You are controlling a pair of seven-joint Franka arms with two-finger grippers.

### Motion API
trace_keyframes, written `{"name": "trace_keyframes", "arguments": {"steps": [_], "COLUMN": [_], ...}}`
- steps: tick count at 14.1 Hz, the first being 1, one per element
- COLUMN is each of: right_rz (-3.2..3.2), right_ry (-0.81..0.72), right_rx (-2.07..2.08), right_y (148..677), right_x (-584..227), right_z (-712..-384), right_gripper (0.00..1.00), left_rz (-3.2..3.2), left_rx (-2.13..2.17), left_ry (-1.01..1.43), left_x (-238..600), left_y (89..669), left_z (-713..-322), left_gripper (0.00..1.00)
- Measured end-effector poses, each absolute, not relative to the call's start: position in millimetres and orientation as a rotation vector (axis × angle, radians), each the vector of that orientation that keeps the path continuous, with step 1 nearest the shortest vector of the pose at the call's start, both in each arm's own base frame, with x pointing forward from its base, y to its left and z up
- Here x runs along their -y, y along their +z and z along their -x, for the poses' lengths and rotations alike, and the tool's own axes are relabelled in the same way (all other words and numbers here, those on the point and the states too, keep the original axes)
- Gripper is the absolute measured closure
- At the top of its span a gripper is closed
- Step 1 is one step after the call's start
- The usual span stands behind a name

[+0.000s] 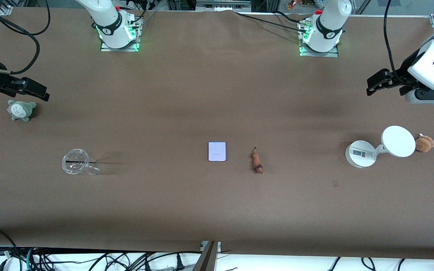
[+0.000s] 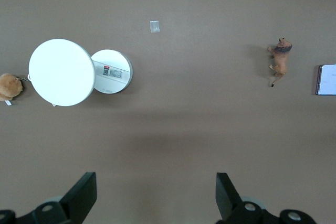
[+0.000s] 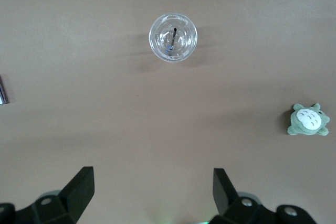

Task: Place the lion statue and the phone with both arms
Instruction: 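Move the left gripper toward the brown lion statue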

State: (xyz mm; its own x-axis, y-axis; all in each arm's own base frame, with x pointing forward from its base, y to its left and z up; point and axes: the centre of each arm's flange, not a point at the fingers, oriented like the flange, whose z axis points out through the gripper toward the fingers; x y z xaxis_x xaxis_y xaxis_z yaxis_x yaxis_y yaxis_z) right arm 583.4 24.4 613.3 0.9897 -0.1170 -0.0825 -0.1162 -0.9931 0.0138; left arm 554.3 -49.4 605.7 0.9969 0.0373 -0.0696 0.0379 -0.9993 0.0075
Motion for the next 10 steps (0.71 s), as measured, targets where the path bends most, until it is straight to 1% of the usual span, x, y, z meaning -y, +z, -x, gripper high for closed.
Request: {"name": "trace_keyframes", "arguments": {"steps": [10], "right_rz": [-3.123], "right_ry": [-0.134], "right_rx": [0.187], "right_y": [611], "right_x": [-23], "right_z": [-584], "right_gripper": [0.00], "left_rz": [-3.123], "left_rx": [-0.043], "left_ry": [-0.158], "left_x": [47], "left_y": [591], "left_z": [-566], "left_gripper": [0.00]}}
